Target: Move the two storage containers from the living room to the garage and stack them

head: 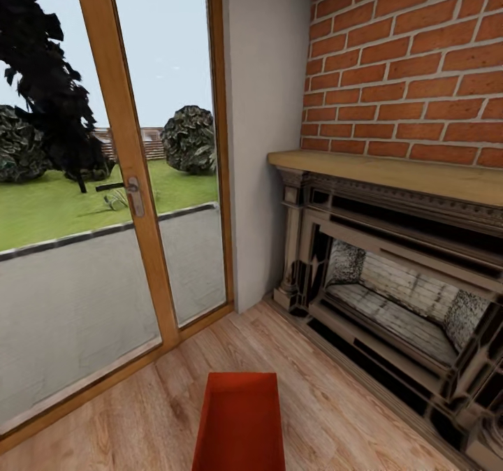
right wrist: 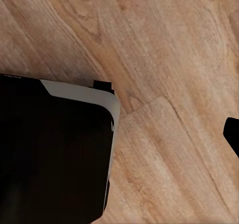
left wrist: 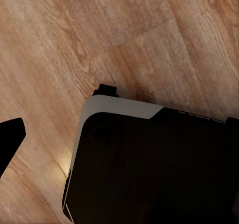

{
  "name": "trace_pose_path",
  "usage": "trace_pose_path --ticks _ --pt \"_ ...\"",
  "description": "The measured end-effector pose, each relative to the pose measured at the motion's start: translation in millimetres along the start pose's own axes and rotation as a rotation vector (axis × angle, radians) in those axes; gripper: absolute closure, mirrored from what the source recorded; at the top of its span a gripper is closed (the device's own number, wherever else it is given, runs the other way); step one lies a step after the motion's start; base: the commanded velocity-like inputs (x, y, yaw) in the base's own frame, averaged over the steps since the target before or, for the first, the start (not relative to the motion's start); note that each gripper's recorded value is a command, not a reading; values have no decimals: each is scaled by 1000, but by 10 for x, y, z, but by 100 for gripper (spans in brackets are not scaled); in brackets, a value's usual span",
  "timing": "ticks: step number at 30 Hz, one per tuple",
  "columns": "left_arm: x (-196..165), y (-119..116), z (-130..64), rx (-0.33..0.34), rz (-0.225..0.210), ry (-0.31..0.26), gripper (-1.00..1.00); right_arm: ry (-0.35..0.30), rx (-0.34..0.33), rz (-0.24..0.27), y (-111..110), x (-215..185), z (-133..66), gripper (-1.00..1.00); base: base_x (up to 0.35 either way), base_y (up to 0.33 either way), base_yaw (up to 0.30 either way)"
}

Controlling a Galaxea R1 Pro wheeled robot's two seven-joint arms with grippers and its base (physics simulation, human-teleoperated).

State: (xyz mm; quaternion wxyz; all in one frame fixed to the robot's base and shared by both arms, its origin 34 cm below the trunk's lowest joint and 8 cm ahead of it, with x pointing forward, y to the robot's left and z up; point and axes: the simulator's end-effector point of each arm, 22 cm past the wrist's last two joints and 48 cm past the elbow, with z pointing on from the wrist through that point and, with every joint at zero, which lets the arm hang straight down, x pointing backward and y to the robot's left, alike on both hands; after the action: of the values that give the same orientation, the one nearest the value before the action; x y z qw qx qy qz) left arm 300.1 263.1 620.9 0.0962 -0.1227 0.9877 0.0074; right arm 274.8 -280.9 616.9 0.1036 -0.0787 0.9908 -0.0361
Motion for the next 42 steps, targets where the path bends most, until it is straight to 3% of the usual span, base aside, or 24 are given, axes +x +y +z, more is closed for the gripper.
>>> trace_pose_path --ticks 42 --pt "0 0 0 0 0 0 -100 2 0 -3 0 5 0 -100 42 62 4"
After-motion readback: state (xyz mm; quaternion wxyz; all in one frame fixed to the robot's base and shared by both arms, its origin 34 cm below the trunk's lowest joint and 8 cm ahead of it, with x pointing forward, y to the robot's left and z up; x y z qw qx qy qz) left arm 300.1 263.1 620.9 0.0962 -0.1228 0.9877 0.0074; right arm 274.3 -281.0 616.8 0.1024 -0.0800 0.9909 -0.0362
